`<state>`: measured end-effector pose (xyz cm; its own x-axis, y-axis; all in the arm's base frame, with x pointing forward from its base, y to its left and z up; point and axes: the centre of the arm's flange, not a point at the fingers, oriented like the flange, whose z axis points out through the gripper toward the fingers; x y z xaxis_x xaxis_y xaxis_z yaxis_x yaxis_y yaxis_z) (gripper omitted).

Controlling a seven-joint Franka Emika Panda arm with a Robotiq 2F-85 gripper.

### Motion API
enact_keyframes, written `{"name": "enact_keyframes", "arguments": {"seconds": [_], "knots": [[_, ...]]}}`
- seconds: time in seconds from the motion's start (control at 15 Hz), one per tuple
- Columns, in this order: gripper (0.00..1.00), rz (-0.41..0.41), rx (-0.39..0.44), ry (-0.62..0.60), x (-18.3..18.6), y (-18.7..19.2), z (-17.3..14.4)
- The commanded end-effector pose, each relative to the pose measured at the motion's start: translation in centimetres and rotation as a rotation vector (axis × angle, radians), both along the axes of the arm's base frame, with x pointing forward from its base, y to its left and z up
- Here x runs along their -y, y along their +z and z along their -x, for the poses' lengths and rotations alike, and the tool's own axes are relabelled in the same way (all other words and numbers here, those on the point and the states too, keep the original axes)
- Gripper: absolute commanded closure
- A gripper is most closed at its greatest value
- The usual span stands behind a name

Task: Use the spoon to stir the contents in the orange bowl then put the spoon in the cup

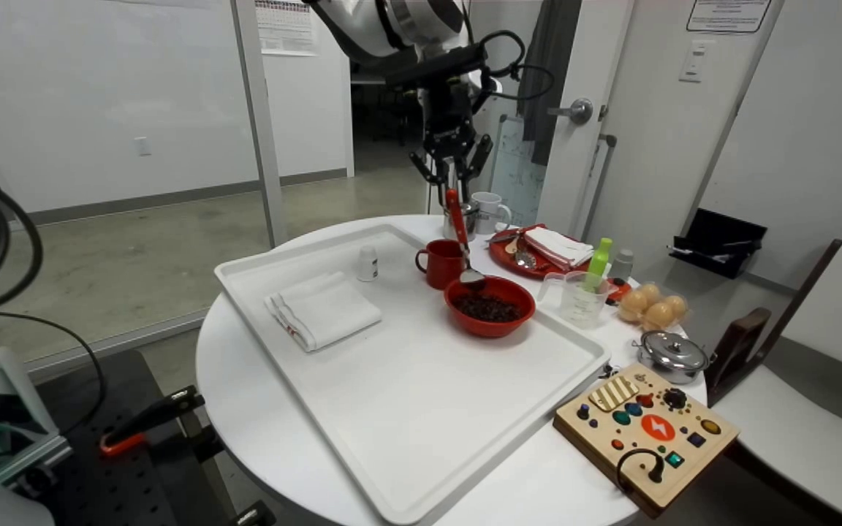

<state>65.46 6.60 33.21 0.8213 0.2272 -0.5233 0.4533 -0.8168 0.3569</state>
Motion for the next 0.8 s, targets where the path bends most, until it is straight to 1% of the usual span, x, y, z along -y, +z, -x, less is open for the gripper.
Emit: {"name": "enact_keyframes", "arguments": {"seconds": [0.0, 0.13, 0.4, 0.73], "knots": [[0.88, 0.031, 0.022, -0.031, 0.2, 0.5, -2.5], [0.88, 0.028, 0.016, -0.030, 0.4, -0.3, -3.1], [0.88, 0.024, -0.013, -0.045, 0.7, -3.1, -4.3], [0.88, 0.031, -0.023, -0.064, 1.7, -5.9, -6.1]]}}
